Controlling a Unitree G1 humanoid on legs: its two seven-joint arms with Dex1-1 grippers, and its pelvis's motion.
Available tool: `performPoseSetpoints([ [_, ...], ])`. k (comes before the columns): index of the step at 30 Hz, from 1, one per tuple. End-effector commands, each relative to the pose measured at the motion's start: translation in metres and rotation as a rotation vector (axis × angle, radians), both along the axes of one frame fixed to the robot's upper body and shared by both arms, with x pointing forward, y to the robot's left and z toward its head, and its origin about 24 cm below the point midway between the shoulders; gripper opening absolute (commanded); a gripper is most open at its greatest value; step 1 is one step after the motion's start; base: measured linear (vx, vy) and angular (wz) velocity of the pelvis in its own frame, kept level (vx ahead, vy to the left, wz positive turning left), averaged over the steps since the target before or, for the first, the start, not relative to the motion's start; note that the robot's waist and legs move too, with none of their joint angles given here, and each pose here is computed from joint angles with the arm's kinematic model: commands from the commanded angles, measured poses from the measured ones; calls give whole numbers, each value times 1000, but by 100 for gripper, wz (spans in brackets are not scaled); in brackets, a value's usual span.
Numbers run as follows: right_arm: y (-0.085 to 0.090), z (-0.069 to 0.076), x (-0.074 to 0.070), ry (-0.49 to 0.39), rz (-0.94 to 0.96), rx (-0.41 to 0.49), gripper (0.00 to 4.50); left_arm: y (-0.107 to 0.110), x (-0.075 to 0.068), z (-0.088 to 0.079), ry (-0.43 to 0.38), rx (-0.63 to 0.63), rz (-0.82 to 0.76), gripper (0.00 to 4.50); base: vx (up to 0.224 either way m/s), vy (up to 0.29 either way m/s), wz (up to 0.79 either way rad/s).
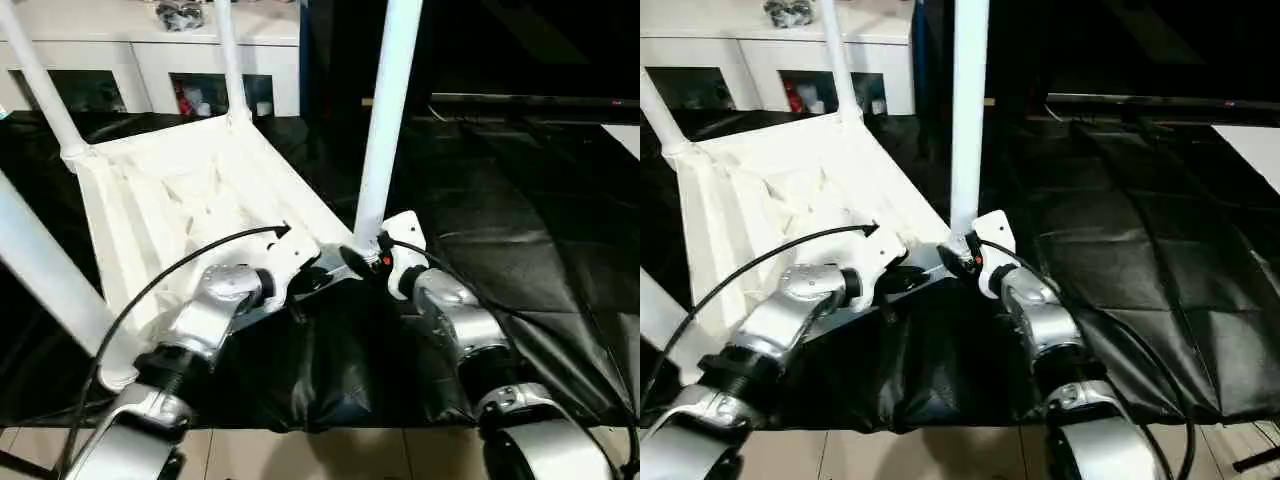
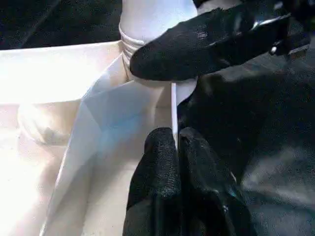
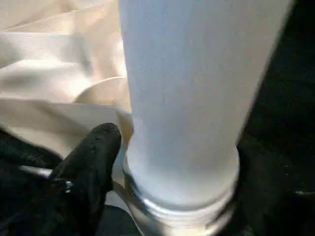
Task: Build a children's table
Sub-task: Rotate leg to tighten
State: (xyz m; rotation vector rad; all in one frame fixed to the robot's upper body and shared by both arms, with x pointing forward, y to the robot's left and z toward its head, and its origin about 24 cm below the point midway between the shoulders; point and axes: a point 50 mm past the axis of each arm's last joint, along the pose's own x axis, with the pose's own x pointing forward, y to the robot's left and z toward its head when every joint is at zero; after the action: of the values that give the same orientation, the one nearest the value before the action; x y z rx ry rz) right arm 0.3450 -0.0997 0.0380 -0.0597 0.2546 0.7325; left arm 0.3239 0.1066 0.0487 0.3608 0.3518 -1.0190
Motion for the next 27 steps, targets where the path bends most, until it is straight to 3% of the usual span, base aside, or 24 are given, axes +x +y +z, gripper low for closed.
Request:
performPoseSetpoints([
  [1,23,18,-3,-59,198,16,395,-21,-13,3,-2,-72,-166,0,0,0,0],
  [5,7,22,-5,-52,310,-39,415,-9,-17,4,9,-84,-199,0,0,0,0],
  [6,4,22,-7,-44,347,-54,437,-7,-19,4,16,-87,-219,0,0,0,0],
  [14,-17,23,-21,38,600,-116,437,10,-29,9,76,-79,-321,0,0,0,0],
  [27,-26,24,-26,91,723,-182,317,26,-32,12,124,-43,-359,0,0,0,0],
])
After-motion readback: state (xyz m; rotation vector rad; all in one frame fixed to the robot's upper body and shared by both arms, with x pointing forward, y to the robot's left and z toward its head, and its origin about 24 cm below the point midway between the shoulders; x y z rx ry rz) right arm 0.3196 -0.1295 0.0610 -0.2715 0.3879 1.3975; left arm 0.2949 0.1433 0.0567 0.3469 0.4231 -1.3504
